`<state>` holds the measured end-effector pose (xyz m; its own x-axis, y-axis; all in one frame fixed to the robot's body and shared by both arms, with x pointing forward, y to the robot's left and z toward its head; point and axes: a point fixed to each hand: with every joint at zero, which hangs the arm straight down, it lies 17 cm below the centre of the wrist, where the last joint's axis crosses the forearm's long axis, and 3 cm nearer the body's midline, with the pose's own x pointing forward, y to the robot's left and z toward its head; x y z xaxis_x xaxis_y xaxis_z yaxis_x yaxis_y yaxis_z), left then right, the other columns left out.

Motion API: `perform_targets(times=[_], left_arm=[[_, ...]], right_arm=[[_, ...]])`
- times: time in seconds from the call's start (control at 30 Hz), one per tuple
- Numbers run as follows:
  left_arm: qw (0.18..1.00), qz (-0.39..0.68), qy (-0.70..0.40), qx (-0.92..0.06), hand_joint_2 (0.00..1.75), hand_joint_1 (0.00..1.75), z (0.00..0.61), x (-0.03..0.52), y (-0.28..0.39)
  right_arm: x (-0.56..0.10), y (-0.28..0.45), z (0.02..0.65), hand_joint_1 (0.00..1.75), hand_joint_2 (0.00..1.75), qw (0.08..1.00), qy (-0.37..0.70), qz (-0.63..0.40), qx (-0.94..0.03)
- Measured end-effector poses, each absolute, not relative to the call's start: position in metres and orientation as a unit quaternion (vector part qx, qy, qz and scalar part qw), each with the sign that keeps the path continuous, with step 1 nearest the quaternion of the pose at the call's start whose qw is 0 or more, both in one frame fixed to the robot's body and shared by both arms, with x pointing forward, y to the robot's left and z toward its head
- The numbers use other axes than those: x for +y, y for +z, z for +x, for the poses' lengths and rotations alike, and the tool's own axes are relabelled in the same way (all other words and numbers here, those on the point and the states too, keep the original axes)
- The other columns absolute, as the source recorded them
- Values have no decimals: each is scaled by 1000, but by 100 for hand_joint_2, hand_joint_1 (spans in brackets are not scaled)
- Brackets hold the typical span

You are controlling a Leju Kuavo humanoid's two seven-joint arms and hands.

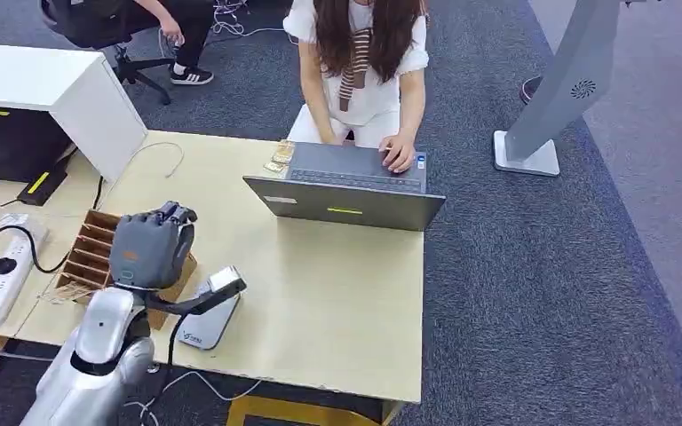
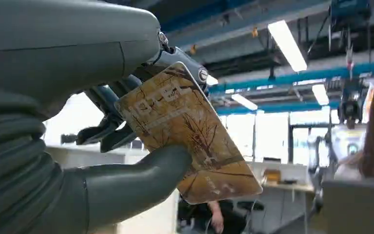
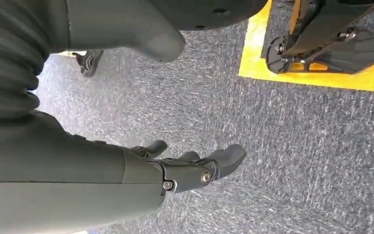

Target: Pass the card to the sensor for recognition and then transmit it.

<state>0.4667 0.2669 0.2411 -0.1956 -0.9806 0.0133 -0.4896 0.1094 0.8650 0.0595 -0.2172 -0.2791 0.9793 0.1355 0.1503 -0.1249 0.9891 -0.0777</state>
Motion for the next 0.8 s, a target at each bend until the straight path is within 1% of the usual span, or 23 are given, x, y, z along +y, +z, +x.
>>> perform_targets(times=[0.2, 0.4, 0.5, 0.67, 0.8], left_arm=[[279, 558, -363, -693, 175, 175, 472, 262, 276], [255, 580, -357, -686, 175, 175, 479, 265, 297], [241, 610, -368, -659, 175, 175, 501, 284, 311], [252, 638, -388, -615, 175, 175, 550, 321, 327], [262, 644, -390, -603, 175, 175, 565, 333, 331]], right_arm=[[-216, -279, 60, 0, 175, 994, 72, -31, -80], [-214, -279, 60, 0, 175, 993, 79, -28, -81], [-212, -278, 61, 0, 175, 992, 94, -22, -83], [-211, -278, 64, 0, 175, 991, 103, -18, -86], [-210, -278, 65, 0, 175, 991, 103, -18, -86]])
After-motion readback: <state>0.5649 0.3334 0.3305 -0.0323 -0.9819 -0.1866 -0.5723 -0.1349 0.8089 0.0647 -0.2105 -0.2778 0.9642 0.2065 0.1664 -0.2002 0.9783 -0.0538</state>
